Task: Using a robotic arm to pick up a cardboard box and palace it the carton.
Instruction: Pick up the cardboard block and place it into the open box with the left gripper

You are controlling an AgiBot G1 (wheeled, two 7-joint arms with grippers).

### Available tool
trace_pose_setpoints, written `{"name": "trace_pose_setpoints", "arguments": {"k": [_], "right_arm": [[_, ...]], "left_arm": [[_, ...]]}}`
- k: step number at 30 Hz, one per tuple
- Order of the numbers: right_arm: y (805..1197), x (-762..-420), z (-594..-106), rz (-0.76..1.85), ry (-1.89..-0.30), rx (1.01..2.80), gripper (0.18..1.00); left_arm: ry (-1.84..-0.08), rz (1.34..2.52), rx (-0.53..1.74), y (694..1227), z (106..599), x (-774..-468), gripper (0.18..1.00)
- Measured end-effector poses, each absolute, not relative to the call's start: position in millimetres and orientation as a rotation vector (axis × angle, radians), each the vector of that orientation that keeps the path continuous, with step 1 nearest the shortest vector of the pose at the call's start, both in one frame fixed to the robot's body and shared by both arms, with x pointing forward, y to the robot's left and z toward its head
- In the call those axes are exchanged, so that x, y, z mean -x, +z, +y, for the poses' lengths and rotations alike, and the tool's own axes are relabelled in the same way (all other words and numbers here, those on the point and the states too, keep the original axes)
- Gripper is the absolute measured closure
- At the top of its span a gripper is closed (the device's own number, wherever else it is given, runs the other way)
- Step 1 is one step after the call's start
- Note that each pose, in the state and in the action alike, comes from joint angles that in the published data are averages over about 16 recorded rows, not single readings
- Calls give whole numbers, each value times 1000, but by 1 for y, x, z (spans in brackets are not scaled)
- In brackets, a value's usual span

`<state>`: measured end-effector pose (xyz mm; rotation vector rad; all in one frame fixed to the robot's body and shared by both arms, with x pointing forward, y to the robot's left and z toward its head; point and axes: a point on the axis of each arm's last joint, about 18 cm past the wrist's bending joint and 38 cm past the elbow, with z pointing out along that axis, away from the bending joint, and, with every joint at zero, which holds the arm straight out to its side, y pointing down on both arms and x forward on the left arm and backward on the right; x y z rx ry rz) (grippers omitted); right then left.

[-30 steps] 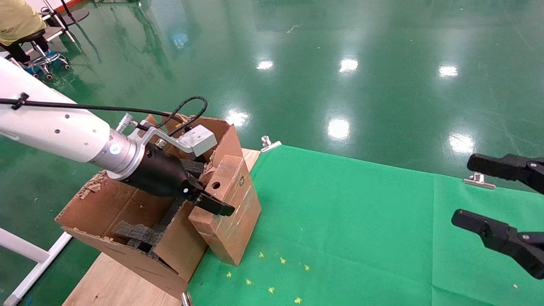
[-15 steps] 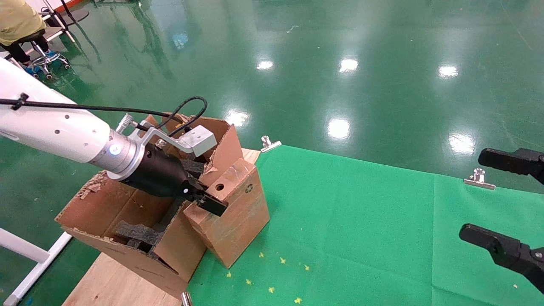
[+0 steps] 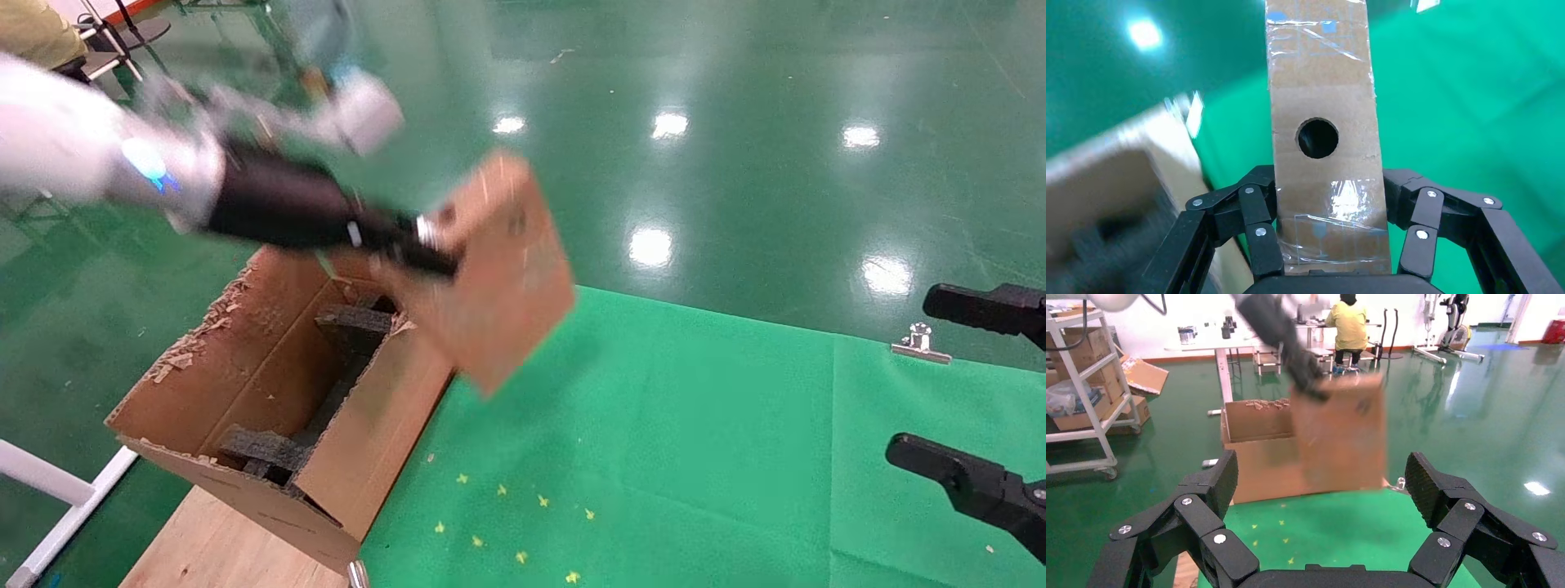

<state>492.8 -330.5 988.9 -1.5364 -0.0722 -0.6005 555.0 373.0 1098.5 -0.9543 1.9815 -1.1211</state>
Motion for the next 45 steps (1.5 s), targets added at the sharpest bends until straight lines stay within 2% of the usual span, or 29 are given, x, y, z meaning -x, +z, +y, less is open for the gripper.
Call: {"name": "trace_pose_setpoints", "arguments": {"k": [7, 13, 20, 27, 45], "right_arm": [[989, -493, -331, -72, -601, 1536, 178], [989, -493, -331, -72, -601, 1536, 178], [989, -493, -331, -72, -601, 1536, 178], [989, -493, -331, -72, -601, 1536, 178], [989, -493, -331, -72, -601, 1536, 178]], "left_arm": [[-1163, 1761, 945, 1154, 430, -534, 904], [-1093, 1651, 1061, 1150, 494, -524, 908], [-1007, 1627, 1227, 1102, 556, -524, 913], [-963, 1629, 1334, 1051, 594, -528, 914], [-902, 1608, 1462, 979, 629, -543, 916]]}}
